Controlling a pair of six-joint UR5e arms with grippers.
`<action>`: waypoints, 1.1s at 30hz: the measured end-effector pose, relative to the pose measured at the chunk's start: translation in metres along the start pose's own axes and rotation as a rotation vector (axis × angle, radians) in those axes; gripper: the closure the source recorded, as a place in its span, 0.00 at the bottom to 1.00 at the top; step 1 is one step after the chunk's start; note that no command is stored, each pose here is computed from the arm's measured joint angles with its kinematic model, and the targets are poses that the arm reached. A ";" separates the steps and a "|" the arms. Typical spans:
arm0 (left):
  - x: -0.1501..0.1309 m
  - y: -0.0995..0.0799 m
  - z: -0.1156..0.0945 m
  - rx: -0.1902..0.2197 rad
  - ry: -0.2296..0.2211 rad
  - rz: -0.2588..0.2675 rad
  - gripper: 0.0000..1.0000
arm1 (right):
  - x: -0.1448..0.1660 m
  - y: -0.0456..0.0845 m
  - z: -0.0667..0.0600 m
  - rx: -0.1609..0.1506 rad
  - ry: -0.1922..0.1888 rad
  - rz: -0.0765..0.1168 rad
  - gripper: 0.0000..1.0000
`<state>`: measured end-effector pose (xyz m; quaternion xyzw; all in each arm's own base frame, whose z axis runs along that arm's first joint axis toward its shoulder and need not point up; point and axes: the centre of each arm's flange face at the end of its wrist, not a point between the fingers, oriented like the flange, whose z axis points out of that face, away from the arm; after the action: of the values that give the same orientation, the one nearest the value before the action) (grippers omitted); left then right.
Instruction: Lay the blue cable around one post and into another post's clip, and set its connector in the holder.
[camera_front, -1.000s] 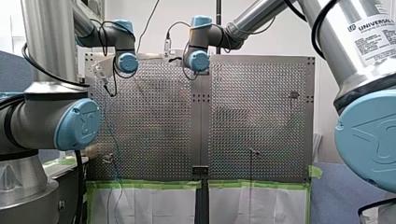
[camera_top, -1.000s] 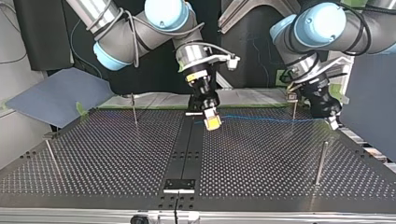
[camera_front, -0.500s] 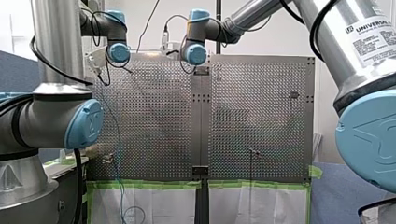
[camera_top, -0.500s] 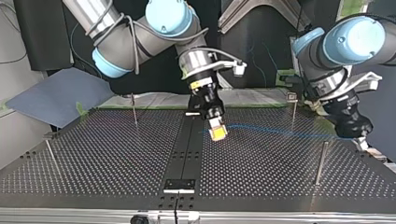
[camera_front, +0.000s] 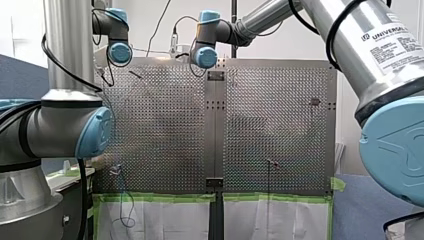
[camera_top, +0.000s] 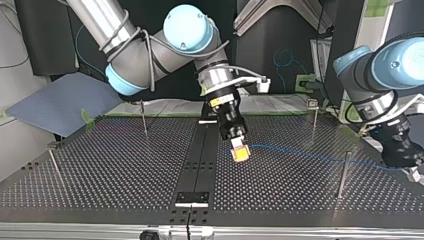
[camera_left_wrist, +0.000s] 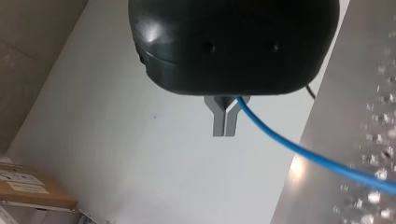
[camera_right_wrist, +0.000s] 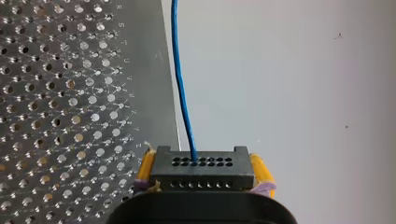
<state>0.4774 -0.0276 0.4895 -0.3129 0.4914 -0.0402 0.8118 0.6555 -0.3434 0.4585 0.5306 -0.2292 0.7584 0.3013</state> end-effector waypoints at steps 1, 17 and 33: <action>0.001 0.004 0.004 0.000 0.002 0.004 1.00 | 0.000 0.000 0.003 0.000 0.002 0.000 1.00; 0.041 0.057 0.056 0.019 0.081 0.058 1.00 | -0.019 0.005 0.033 -0.012 0.005 -0.006 1.00; 0.066 0.069 0.073 0.074 0.135 0.069 1.00 | -0.068 0.026 0.060 -0.041 -0.027 -0.020 1.00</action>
<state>0.5545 0.0368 0.4245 -0.2621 0.5537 -0.0513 0.7887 0.6953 -0.4164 0.4133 0.5369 -0.2436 0.7432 0.3164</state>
